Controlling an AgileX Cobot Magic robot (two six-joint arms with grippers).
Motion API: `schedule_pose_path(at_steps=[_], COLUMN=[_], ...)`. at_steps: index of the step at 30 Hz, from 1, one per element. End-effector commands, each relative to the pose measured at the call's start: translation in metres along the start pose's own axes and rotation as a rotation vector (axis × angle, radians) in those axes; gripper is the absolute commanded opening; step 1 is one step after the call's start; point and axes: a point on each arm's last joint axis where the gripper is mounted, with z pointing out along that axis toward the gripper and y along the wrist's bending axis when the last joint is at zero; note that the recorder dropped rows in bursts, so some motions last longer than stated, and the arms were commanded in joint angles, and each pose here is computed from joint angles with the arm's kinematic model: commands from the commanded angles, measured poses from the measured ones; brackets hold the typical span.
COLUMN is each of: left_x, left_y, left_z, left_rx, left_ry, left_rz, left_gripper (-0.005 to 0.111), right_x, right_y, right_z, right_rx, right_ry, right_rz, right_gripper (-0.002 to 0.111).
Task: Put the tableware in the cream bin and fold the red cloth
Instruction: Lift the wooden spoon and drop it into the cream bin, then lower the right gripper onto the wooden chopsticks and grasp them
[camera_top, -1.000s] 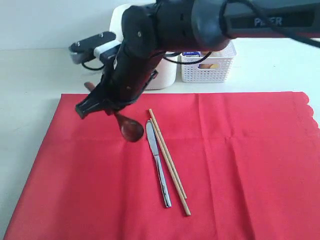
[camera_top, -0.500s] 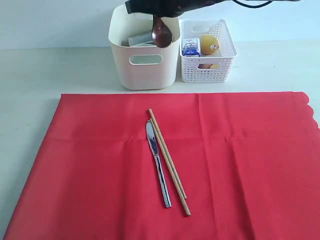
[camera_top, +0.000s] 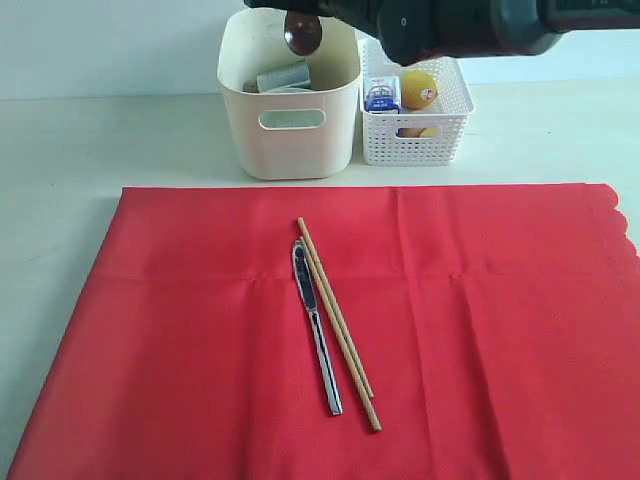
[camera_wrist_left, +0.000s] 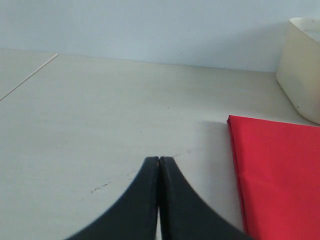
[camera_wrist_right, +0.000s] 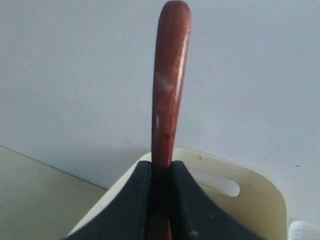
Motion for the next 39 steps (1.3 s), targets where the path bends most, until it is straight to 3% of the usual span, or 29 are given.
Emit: schedule_pose_path(at_steps=[1, 14, 20, 29, 39], left_x=[-0.001, -0.001, -0.001, -0.001, -0.001], left_y=[0.000, 0.000, 0.000, 0.000, 0.000], left_z=[-0.001, -0.001, -0.001, -0.001, -0.001], left_rx=[-0.003, -0.003, -0.003, -0.003, -0.003], left_ry=[-0.012, -0.012, -0.012, -0.012, -0.012], left_rz=[-0.005, -0.005, -0.005, -0.005, -0.005], left_gripper=[0.002, 0.002, 0.002, 0.002, 0.002], right_x=[0.005, 0.003, -0.019, -0.053, -0.042], right_y=[-0.003, -0.003, -0.002, 0.002, 0.006], right_z=[0.003, 0.002, -0.011, -0.056, -0.094], right_rx=[0.007, 0.007, -0.006, -0.062, -0.124], right_ry=[-0.013, -0.015, 0.032, 0.310, 0.724], right_rz=[-0.065, -0.064, -0.056, -0.064, -0.065], right_gripper=[0.006, 0.061, 0.064, 0.063, 0.056])
